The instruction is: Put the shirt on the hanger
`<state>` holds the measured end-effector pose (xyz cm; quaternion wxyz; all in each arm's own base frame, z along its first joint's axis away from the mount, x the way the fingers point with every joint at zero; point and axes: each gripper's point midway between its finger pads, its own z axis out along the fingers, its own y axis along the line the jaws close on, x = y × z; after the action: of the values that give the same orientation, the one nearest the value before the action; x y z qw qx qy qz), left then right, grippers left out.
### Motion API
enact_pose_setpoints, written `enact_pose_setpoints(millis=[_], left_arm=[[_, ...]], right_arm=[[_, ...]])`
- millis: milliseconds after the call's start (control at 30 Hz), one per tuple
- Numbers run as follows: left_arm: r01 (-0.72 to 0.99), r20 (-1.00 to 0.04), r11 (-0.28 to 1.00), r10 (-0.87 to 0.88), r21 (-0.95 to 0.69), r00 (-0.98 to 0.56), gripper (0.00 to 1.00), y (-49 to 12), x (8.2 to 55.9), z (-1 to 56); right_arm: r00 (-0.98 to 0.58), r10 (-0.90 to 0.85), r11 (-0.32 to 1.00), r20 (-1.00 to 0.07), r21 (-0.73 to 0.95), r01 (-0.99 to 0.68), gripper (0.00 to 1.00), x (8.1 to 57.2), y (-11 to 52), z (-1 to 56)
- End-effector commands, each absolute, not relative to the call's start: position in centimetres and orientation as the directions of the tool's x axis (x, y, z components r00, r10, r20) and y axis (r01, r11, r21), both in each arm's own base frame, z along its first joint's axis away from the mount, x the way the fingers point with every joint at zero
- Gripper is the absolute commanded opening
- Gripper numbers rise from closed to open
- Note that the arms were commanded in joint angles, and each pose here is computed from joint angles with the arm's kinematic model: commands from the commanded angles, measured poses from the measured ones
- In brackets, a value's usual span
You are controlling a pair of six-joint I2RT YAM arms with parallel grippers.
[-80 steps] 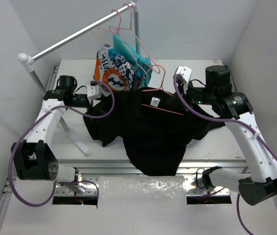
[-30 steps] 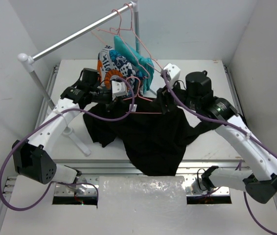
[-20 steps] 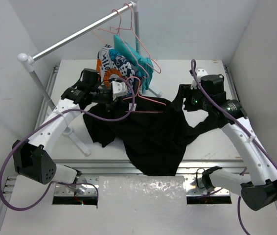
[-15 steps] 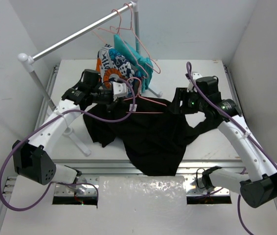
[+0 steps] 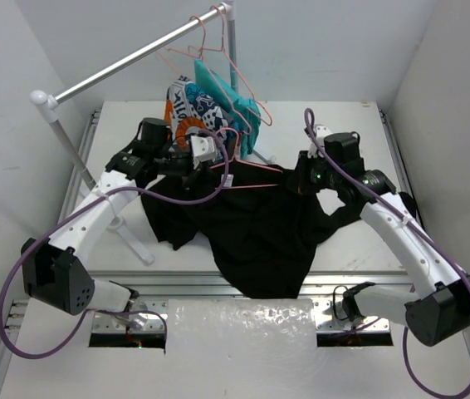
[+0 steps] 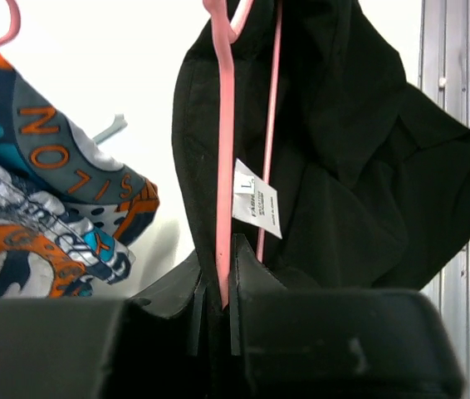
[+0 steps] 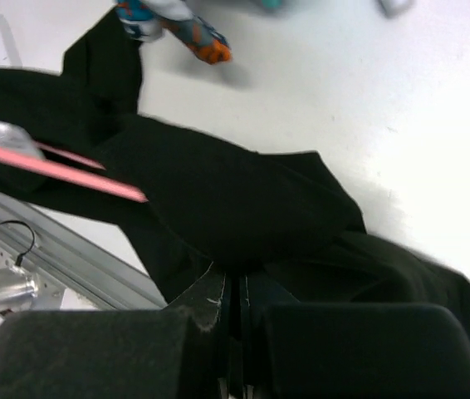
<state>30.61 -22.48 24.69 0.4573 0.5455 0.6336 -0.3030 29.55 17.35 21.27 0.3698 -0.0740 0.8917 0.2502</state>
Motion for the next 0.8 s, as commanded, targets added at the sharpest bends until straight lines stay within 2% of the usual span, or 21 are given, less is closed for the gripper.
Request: enact_pose_setpoints(millis=[0,100,167,400,433,467,500,533,667,767], left_arm=[[0.955,-0.936,0.261,0.349,0.143,0.045,0.0,-23.0,30.7,27.3],[0.942,-0.938,0.301,0.344,0.147,0.037,0.0,-22.9,31.5,27.3],[0.937,-0.941,0.32,0.338,0.142,0.027,0.0,-22.9,31.8,27.4],[0.922,-0.946,0.357,0.323,0.15,0.029,0.0,-22.7,32.6,28.2],[0.924,-0.948,0.352,0.318,0.149,0.031,0.0,-22.7,32.6,28.2],[0.926,-0.948,0.346,0.316,0.152,0.037,0.0,-22.7,32.5,28.4],[0.934,-0.947,0.319,0.315,0.163,0.057,0.0,-22.8,32.2,28.4],[0.939,-0.945,0.298,0.318,0.172,0.072,0.0,-22.9,31.9,28.3],[0.955,-0.941,0.224,0.319,0.192,0.115,0.0,-23.2,30.7,28.0],[0.965,-0.94,0.183,0.32,0.187,0.121,0.0,-23.3,29.9,27.5]], right_arm=[[-0.566,-0.024,0.823,-0.824,0.305,-0.479,0.0,30.6,19.4,24.8],[-0.472,-0.196,0.725,-0.86,0.197,-0.66,0.0,27.8,23.8,24.9],[-0.451,-0.236,0.664,-0.861,0.196,-0.721,0.0,26.7,25.4,24.5],[-0.456,-0.308,0.643,-0.835,0.17,-0.747,0.0,25.6,25.1,22.7],[-0.462,-0.334,0.607,-0.822,0.188,-0.772,0.1,24.6,25.3,22.3],[-0.438,-0.365,0.571,-0.822,0.174,-0.802,0.25,24.1,25.3,22.2],[-0.427,-0.387,0.542,-0.817,0.174,-0.823,0.45,23.5,25.3,22.1],[-0.42,-0.408,0.517,-0.811,0.174,-0.838,0.61,22.8,25.1,22.4],[-0.237,-0.413,0.418,-0.879,0.049,-0.907,0.88,21.8,24.8,28.3],[-0.079,-0.332,0.372,-0.94,-0.054,-0.927,0.93,21.1,24.9,35.1]])
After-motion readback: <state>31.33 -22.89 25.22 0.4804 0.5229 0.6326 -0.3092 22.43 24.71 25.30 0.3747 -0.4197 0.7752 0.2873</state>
